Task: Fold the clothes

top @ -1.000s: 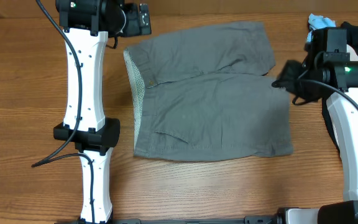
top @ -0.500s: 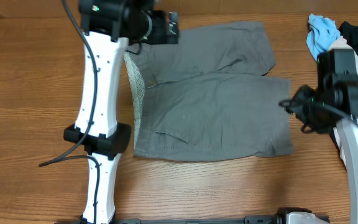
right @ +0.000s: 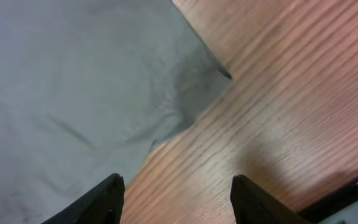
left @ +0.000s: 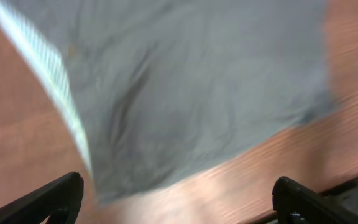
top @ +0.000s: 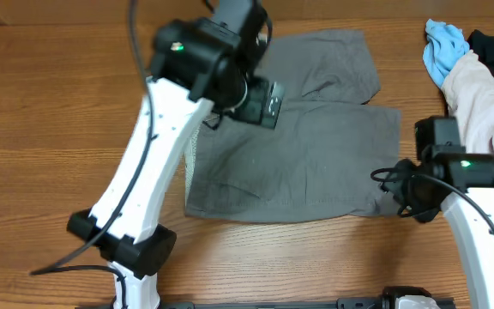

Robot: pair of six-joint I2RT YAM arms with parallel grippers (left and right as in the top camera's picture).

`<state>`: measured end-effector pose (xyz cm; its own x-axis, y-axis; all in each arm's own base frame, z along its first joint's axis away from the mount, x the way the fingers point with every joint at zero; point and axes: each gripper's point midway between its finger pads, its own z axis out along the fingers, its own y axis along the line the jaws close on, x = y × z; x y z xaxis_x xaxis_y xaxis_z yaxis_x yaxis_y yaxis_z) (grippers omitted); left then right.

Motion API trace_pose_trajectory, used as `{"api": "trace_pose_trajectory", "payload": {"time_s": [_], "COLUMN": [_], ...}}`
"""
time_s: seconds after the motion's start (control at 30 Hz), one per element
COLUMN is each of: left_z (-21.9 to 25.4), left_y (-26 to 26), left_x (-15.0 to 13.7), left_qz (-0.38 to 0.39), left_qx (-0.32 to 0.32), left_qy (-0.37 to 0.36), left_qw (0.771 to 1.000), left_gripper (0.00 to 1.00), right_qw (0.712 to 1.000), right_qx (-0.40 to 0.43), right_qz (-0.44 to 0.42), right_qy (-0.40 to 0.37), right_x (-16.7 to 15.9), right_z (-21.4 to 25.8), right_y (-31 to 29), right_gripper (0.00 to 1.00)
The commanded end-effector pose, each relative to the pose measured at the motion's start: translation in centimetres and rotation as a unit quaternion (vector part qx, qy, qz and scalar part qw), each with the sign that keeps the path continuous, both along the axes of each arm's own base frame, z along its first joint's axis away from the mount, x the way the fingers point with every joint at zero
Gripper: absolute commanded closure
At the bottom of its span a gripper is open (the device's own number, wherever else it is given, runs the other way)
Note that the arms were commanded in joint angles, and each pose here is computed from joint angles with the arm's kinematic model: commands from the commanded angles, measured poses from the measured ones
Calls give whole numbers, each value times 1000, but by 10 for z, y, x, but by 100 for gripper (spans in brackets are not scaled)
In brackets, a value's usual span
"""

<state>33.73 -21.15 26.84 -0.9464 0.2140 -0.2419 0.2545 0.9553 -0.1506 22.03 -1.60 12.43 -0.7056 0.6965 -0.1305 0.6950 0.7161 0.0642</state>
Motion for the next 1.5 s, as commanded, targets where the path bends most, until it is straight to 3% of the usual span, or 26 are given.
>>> {"api": "trace_pose_trajectory", "payload": {"time_s": [0.0,0.13,0.5,0.67,0.9,1.13,1.47], "left_z": [-27,-28,15,18,17,-20,-94], "left_y": [33,56,66,60,72,76,68], "left_x": [0,-3,-20,-36,-73,-91,-89], "left_qz": [63,118,170,147,190,232,233], "left_qx": [84,126,77,55,65,104,121], "left_qy": [16,1,-47,-31,-36,3,35], "left_qw": [994,985,981,987,979,967,964], "left_gripper": [0,0,0,0,0,0,0], "right_qw": [999,996,993,995,995,994,994], "right_qx": [-5,-1,37,70,76,81,84], "right_qz": [-48,-90,-109,-68,-66,-69,-69], "right_qy": [16,24,27,28,25,25,24], "right_x": [-9,-16,-4,-1,1,1,1], "right_z": [-24,-52,-87,-91,-90,-90,-90], "right_y": [-13,-29,-42,-30,-28,-26,-25], "right_gripper": [41,42,40,32,21,20,15]}}
